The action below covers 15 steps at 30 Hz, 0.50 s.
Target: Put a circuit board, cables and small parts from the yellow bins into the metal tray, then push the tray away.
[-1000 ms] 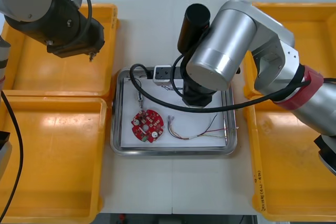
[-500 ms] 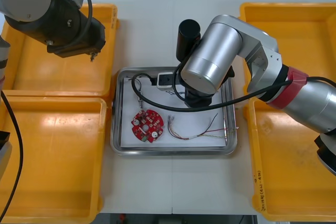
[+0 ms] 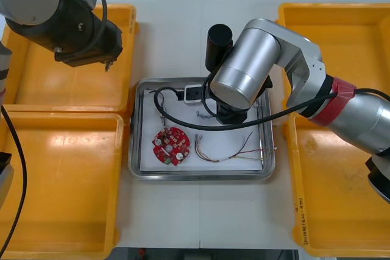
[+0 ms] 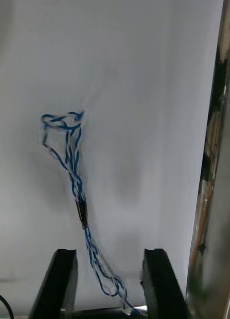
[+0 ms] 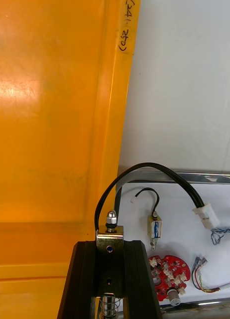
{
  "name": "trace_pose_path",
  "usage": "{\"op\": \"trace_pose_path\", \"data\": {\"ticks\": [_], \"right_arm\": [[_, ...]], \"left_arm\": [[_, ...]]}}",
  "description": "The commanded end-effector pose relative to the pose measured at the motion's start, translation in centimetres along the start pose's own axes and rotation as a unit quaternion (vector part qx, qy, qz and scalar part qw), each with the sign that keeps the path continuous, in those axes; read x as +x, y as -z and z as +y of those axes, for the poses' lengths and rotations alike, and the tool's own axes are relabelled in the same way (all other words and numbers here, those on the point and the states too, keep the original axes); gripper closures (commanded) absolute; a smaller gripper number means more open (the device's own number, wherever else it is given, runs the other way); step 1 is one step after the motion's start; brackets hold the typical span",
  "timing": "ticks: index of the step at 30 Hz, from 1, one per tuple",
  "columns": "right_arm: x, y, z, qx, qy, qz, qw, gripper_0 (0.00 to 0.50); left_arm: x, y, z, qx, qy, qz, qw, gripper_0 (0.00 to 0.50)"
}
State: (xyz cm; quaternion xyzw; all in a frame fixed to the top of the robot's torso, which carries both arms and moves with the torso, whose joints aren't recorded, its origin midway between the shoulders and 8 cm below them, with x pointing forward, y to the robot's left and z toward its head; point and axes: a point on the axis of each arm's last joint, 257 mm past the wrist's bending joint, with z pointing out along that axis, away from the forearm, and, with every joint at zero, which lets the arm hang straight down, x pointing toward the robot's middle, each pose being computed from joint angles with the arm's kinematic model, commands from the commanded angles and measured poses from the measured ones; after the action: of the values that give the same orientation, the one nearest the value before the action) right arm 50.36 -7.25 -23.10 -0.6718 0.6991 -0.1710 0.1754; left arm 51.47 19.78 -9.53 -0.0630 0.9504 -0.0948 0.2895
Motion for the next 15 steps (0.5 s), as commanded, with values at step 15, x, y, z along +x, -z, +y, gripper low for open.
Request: {"op": "trace_pose_path", "data": {"ticks": [15], "right_arm": [[-0.2, 7.6, -0.1, -0.037, -0.052, 0.003, 0.998, 0.000]], "left_arm": [[-0.4, 1.0, 0.6, -0.002, -0.043, -0.013, 0.9990, 0.496]]}}
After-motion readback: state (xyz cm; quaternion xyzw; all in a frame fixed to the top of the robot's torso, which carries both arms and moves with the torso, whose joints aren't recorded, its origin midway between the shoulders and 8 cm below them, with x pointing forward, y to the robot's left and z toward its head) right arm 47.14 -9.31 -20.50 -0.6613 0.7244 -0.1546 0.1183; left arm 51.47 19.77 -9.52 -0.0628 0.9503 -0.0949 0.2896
